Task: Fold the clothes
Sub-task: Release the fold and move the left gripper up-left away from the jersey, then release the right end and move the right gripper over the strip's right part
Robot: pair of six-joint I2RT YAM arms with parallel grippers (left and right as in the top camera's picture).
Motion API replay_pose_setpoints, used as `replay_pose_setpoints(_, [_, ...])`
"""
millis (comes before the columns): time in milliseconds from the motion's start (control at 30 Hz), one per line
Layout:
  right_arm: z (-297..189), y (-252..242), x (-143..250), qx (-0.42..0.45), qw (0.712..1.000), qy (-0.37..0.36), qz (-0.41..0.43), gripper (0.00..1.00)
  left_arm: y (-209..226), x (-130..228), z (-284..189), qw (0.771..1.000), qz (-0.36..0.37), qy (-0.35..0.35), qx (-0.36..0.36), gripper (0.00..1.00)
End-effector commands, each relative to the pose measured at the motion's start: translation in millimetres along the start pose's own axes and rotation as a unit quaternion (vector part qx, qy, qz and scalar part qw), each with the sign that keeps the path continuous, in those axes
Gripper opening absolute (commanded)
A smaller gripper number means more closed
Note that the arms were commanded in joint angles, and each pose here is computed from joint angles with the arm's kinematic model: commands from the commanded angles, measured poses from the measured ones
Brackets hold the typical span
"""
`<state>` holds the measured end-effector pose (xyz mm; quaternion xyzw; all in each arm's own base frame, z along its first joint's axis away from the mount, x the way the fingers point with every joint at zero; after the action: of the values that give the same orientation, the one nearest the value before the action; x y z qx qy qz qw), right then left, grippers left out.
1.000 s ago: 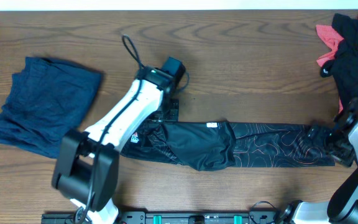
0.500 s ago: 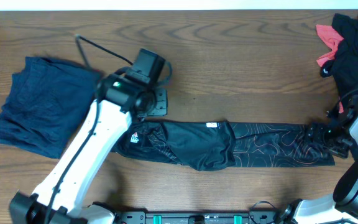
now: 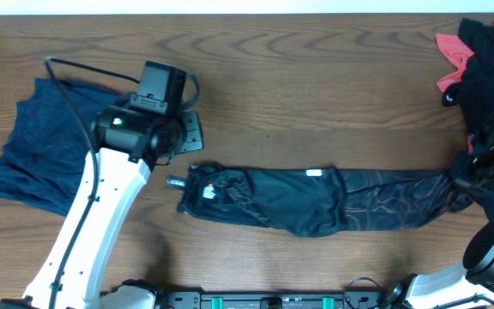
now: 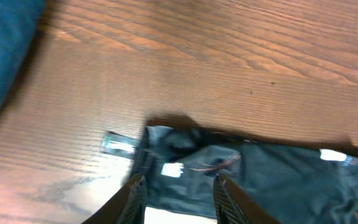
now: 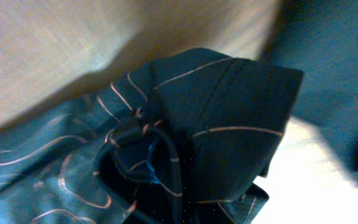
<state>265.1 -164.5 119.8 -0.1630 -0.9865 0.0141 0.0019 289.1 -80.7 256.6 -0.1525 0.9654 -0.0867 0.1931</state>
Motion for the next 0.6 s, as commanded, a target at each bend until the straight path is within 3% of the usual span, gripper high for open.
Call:
replay_pose_setpoints(0, [-27,5,-8,0.007,1.000,-0.008,-0.005,0.03,6,-4,-7,1.000,-0.003,-0.011,-0.005,0.38])
replay_pose_setpoints(300, [-43,92,16,0.009,0.986,0.061,-0.152,0.04,8,-2,-7,1.000,-0.004,-0.006,-0.008,0.38])
replay_pose_setpoints(567, [-46,178,41,0.022,0.961,0.066,-0.266,0.07,8,-2,-7,1.000,-0.004,-0.006,-0.008,0.38])
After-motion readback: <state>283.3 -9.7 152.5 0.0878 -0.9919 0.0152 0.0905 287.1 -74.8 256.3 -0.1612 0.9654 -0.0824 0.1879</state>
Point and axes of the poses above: each gripper's point midway between its finger pads, its own z axis out along the fingers, its own y axis along the line the jaws close on, x = y × z, the point moved 6 cm from there along -z, back along the fingers, and after that the axes turned 9 degrees about -z, right-handed, at the moved point
